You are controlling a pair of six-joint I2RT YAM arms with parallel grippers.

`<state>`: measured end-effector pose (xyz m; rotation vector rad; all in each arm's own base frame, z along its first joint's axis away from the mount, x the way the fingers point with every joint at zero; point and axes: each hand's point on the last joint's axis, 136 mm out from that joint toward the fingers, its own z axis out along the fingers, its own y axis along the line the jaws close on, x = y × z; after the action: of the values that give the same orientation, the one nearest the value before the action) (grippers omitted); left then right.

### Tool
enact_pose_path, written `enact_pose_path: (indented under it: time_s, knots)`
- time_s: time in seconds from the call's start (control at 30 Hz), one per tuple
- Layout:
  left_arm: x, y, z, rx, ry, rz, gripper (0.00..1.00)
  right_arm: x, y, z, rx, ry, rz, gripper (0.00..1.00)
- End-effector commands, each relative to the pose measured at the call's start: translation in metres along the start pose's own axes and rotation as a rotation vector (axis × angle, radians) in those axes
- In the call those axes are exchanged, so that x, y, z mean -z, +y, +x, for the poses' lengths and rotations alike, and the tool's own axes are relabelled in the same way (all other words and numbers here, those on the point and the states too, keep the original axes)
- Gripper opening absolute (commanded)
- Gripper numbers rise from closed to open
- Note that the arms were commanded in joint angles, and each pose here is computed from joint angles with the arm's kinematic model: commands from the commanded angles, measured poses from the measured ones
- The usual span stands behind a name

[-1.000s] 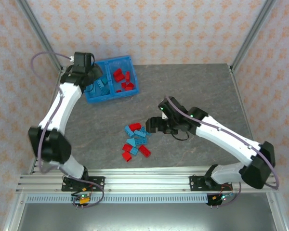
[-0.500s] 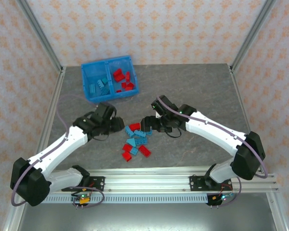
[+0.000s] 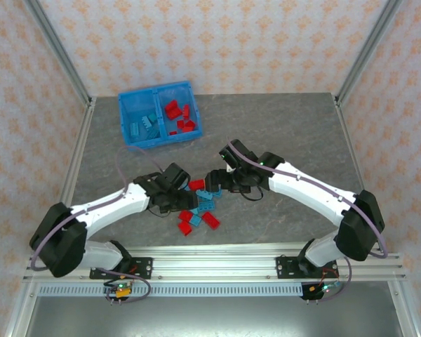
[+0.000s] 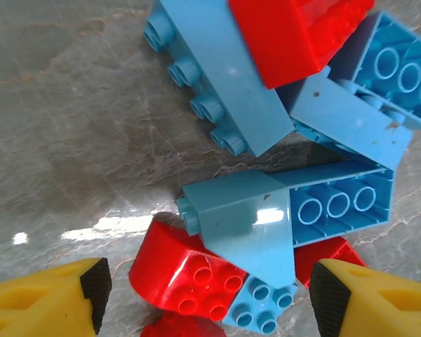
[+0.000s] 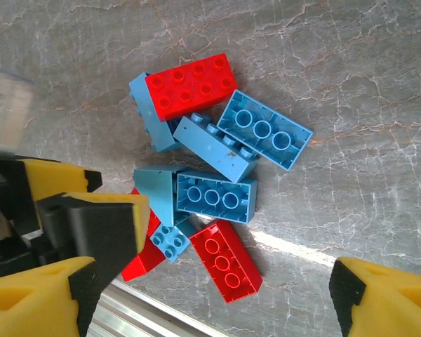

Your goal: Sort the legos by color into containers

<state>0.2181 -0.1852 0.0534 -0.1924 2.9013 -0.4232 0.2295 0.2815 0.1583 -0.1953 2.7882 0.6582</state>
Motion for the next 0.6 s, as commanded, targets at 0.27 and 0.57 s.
enact_pose_path:
  time_s: [0.27, 0.57]
  knots:
    - [-0.018, 0.010, -0.002, -0.128, 0.021, -0.136, 0.70, 0.013, -0.009, 0.003, -0.019, -0.050, 0.023, 0.87]
    - [-0.025, 0.017, -0.009, -0.083, -0.030, -0.170, 0.73, 0.016, -0.012, 0.006, -0.029, -0.058, 0.016, 0.87]
